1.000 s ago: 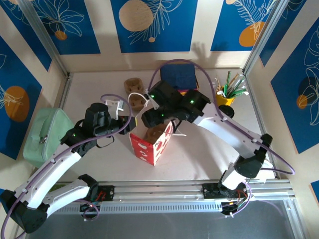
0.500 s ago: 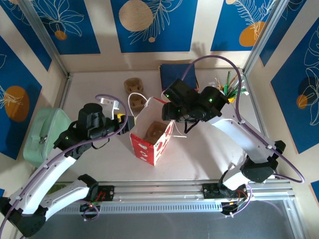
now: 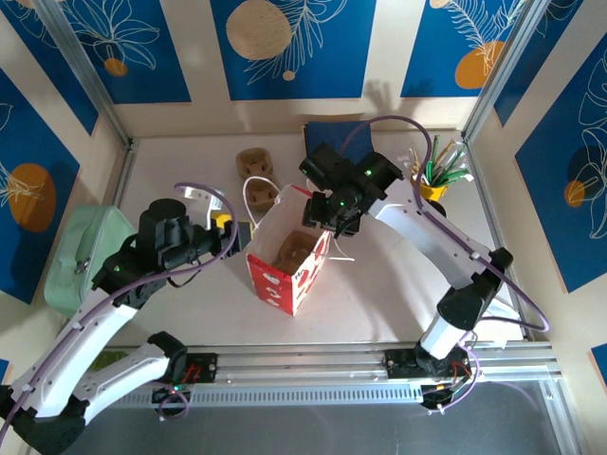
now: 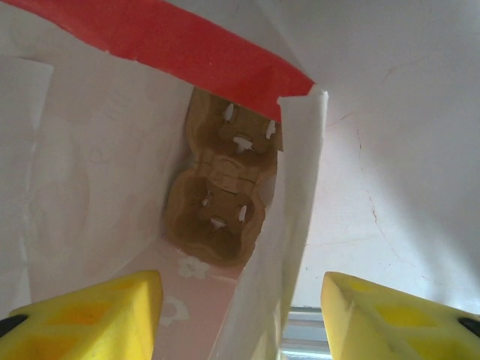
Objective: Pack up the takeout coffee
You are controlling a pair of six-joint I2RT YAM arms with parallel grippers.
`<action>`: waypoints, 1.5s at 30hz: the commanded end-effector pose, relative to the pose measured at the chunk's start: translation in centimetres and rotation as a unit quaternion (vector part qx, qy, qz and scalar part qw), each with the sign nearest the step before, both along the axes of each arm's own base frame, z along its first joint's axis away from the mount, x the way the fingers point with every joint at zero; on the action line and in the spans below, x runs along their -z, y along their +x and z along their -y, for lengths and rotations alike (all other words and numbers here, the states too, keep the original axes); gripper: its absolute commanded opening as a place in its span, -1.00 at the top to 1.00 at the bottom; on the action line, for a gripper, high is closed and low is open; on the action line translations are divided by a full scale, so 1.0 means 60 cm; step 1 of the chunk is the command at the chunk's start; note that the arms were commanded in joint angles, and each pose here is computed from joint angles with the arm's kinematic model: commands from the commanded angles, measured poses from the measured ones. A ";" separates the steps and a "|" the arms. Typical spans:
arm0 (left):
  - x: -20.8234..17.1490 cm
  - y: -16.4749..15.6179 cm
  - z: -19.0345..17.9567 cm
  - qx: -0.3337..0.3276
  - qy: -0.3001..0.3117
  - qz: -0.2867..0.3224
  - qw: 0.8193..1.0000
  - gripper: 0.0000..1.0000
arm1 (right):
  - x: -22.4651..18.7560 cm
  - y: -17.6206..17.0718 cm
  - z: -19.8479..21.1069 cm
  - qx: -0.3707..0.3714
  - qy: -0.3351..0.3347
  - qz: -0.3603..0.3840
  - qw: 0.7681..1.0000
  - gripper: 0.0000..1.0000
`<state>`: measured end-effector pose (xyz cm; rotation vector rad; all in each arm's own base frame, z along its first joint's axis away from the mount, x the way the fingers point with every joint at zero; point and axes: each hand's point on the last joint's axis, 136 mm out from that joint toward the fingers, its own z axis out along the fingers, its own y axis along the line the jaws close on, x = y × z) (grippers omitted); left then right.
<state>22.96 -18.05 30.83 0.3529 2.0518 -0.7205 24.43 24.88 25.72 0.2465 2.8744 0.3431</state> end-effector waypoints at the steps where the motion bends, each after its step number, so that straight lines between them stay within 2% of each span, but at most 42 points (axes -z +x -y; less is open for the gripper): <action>1: -0.014 -0.003 -0.007 -0.003 0.006 0.021 1.000 -0.31 | 0.017 -0.008 0.000 0.006 0.002 -0.030 1.000 -0.06; 10: -0.022 -0.002 -0.012 -0.009 0.010 0.027 1.000 -0.35 | 0.022 -0.006 -0.002 -0.003 0.014 -0.022 1.000 0.49; 15: -0.042 0.005 -0.044 -0.058 0.017 0.048 0.997 -0.36 | 0.003 -0.008 -0.008 -0.029 0.024 0.008 0.999 0.71; 23: -0.093 -0.003 -0.115 -0.151 0.011 0.116 0.982 -0.44 | -0.024 -0.024 -0.026 -0.094 0.032 0.055 0.993 0.79; 31: -0.091 -0.003 -0.201 -0.274 0.044 0.127 0.952 -0.47 | -0.064 -0.049 -0.029 -0.147 0.055 0.126 0.980 0.85; 37: -0.089 -0.004 -0.217 -0.297 0.047 0.135 0.944 -0.47 | -0.085 -0.074 -0.029 -0.190 0.098 0.179 0.960 0.92; 45: -0.083 0.007 -0.211 -0.301 0.050 0.131 0.943 -0.47 | -0.108 -0.103 -0.024 -0.226 0.133 0.247 0.933 0.94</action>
